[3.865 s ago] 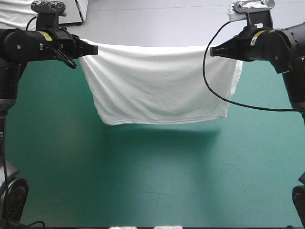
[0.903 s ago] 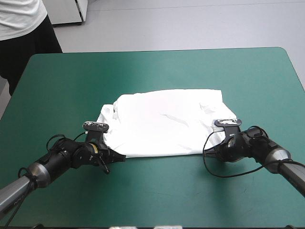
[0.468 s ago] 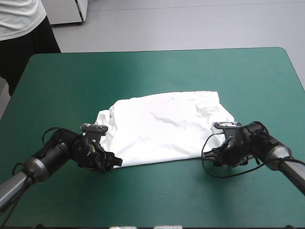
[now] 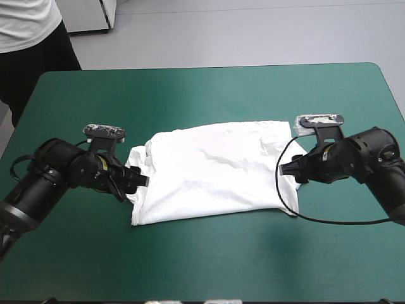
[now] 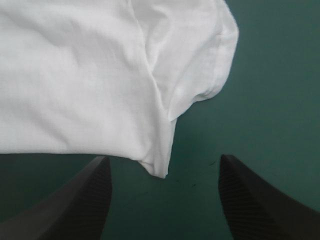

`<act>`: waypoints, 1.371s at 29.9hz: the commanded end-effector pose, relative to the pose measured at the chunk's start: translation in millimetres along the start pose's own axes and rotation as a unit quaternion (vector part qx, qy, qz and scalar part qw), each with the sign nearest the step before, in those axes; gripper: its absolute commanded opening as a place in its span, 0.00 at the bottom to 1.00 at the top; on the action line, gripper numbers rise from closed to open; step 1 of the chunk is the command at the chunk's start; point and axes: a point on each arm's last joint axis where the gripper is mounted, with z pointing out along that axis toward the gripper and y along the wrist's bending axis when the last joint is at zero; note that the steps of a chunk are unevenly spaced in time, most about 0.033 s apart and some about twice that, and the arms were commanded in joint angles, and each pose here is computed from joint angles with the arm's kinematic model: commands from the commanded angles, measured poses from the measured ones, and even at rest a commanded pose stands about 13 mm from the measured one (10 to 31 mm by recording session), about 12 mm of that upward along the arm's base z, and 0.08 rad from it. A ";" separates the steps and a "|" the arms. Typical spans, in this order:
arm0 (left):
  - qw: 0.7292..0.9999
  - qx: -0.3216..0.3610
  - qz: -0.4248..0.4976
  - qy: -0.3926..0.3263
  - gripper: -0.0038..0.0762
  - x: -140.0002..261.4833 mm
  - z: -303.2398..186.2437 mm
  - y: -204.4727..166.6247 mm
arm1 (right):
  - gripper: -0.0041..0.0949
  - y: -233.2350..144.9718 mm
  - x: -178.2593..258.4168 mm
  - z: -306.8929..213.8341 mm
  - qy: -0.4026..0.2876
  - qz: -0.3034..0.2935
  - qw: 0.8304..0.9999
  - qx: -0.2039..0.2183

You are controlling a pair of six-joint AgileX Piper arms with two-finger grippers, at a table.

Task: Fold the cloth

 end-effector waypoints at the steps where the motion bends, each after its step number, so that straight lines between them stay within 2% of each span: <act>1: 0.998 -0.009 -0.034 -0.060 0.73 -15.4 -29.3 14.4 | 0.63 -4.7 -13.2 -37.1 -0.061 -0.005 0.998 0.017; 8: 0.997 -0.042 -0.048 -0.045 0.71 -39.8 -23.1 40.4 | 0.63 -4.7 -21.0 -52.3 -0.091 0.005 0.996 0.015; 13: 0.997 -0.047 -0.058 -0.003 0.71 -56.6 10.4 50.0 | 0.62 -5.1 -21.8 -51.0 -0.089 0.005 0.996 0.019; 17: 0.996 -0.016 -0.070 0.044 0.71 -65.3 45.7 54.6 | 0.62 -5.5 -21.7 -51.0 -0.089 0.004 0.996 0.021; 21: 0.996 -0.007 -0.076 0.050 0.71 -73.9 72.2 56.1 | 0.62 -7.5 -22.2 -51.2 -0.092 0.000 0.995 0.032; 32: 0.991 0.001 -0.078 0.110 0.71 -79.1 139.2 57.2 | 0.62 -8.6 -23.6 -48.4 -0.089 -0.003 0.995 0.042; 41: 0.988 0.002 -0.080 0.131 0.69 -78.7 173.9 57.7 | 0.62 -10.7 -25.3 -44.3 -0.082 -0.008 0.995 0.059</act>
